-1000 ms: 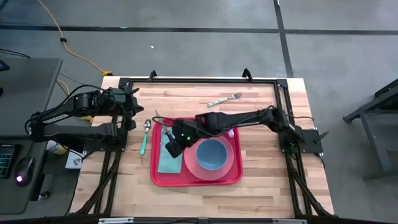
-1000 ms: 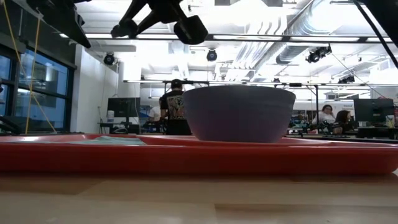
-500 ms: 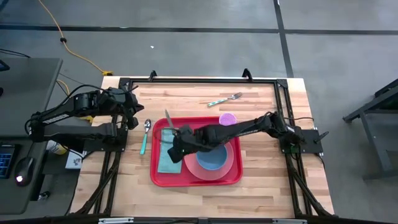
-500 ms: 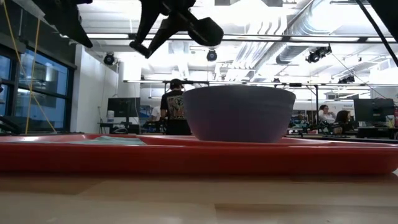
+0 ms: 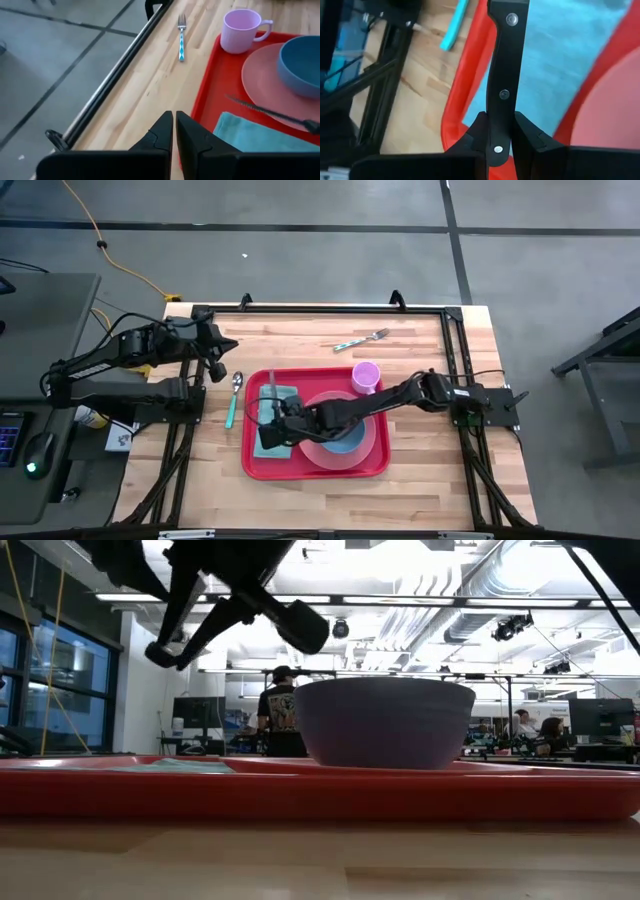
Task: Set up tray
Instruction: Put the black knife on top of the blue napkin
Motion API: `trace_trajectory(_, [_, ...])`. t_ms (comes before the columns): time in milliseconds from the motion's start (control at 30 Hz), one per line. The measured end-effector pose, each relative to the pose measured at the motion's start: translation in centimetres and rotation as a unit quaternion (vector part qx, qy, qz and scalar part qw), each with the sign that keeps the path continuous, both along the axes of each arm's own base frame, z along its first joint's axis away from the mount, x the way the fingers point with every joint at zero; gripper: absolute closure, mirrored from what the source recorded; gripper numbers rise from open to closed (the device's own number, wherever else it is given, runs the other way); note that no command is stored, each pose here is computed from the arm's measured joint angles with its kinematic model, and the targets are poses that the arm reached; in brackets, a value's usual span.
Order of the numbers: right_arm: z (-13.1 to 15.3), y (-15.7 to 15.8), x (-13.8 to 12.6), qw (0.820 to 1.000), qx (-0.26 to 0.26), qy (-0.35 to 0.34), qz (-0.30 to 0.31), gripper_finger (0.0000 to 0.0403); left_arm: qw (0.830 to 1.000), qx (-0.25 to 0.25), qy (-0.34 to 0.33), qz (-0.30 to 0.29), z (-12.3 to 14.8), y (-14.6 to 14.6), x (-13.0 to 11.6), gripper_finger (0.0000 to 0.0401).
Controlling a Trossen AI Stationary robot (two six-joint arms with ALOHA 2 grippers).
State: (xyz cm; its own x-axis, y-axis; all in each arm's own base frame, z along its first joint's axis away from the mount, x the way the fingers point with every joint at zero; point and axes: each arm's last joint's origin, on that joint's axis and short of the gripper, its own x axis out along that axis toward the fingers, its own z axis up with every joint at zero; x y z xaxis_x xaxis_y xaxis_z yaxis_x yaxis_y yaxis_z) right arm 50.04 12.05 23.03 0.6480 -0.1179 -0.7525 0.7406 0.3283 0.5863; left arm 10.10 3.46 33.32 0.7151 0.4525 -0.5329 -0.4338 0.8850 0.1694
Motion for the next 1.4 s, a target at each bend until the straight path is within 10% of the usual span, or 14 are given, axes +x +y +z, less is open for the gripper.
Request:
trace_trajectory(633, [-4.0,0.3,1.0,0.996,0.073,0.029,-0.043,0.0372,1.000,0.017,0.009,-0.011,0.0,0.0,0.0,0.0348])
trace_trajectory(1400, [-1.6,-0.4,1.7,0.997,0.068,-0.001,-0.022,0.0372,1.000,0.015,0.010,-0.013,0.0,0.0,0.0,0.0348])
